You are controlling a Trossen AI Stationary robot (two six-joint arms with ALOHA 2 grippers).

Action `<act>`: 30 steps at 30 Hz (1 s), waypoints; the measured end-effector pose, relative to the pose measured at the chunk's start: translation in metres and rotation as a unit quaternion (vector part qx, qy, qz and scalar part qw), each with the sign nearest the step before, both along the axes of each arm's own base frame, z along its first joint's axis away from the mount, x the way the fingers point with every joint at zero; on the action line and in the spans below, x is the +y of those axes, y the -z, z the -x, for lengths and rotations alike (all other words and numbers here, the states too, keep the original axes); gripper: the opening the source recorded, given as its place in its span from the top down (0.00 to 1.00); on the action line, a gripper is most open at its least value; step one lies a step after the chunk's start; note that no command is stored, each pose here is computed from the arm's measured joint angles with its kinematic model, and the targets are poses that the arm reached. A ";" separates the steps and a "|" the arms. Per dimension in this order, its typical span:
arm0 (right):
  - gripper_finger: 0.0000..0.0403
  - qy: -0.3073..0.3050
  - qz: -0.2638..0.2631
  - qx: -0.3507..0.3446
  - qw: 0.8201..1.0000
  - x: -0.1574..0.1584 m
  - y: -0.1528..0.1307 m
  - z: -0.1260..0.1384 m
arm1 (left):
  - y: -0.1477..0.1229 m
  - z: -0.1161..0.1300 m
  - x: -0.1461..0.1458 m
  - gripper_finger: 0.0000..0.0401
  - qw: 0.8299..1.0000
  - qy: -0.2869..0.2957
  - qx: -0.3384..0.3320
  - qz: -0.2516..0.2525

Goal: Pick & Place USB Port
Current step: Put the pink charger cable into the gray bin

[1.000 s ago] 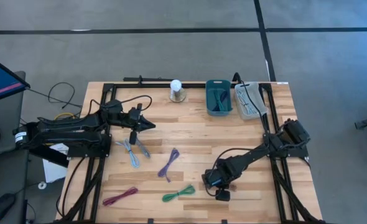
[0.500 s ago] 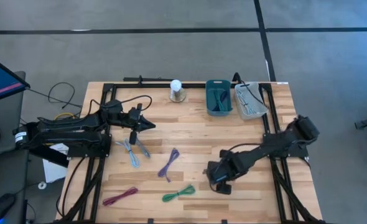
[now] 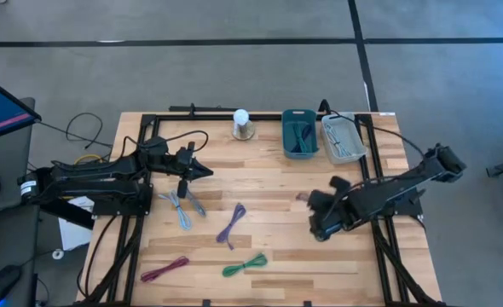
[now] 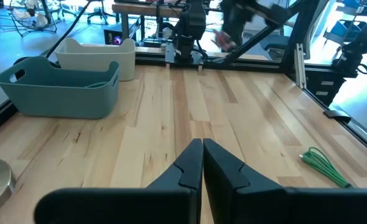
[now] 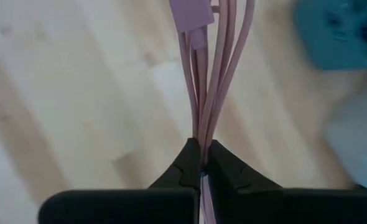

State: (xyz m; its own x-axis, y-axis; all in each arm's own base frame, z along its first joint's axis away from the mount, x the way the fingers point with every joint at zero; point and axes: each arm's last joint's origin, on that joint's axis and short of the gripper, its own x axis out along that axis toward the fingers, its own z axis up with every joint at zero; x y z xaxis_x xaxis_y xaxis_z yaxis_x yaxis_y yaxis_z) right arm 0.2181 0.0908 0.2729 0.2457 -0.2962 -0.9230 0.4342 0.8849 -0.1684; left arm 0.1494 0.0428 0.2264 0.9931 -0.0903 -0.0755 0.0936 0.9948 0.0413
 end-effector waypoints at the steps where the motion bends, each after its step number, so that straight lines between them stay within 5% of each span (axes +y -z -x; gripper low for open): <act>1: 1.00 0.011 0.011 -0.002 1.000 -0.005 -0.004 0.004 | 0.000 0.000 0.000 0.97 1.000 0.000 0.000 0.000; 18: 1.00 0.205 0.140 -0.027 0.968 -0.099 -0.046 0.055 | -0.002 0.000 0.000 0.97 1.000 0.000 -0.008 -0.003; 30: 1.00 0.284 0.178 0.008 0.942 -0.148 -0.029 0.060 | -0.002 0.000 0.000 0.97 1.000 0.000 -0.009 -0.004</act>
